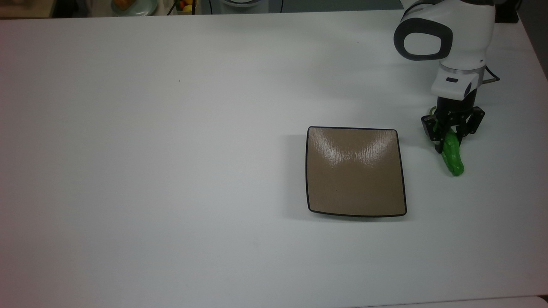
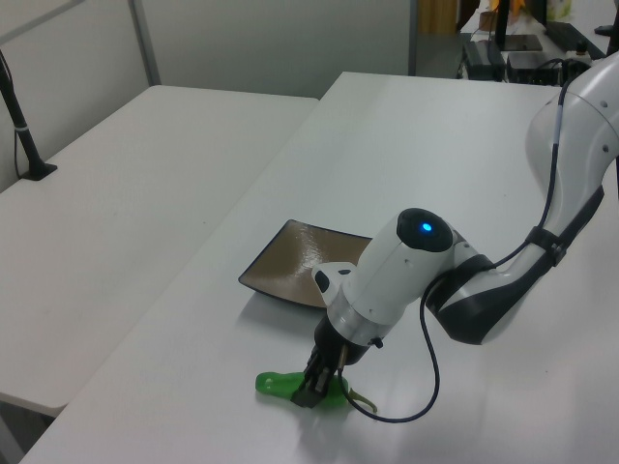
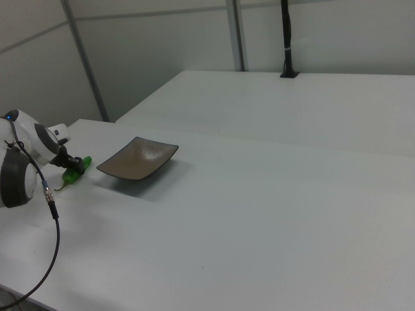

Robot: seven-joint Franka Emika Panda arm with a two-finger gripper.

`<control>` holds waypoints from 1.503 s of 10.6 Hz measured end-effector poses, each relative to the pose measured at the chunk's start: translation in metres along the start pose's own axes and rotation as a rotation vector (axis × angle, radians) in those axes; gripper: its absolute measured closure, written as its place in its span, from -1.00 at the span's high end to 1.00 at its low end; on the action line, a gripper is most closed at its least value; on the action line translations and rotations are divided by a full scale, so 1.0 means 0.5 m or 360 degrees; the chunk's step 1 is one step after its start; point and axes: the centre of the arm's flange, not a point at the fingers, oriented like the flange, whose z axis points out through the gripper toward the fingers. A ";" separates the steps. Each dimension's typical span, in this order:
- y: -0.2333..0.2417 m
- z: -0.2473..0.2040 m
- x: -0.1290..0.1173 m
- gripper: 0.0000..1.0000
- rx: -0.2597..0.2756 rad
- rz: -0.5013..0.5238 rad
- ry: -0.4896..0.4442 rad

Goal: Chili peppers are placed on a ceramic plate
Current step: 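Close the gripper around the middle of the green chili pepper, then lift the green chili pepper up off the table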

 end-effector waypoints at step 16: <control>0.213 -0.275 0.247 -0.20 -0.0011 0.0336 0.0185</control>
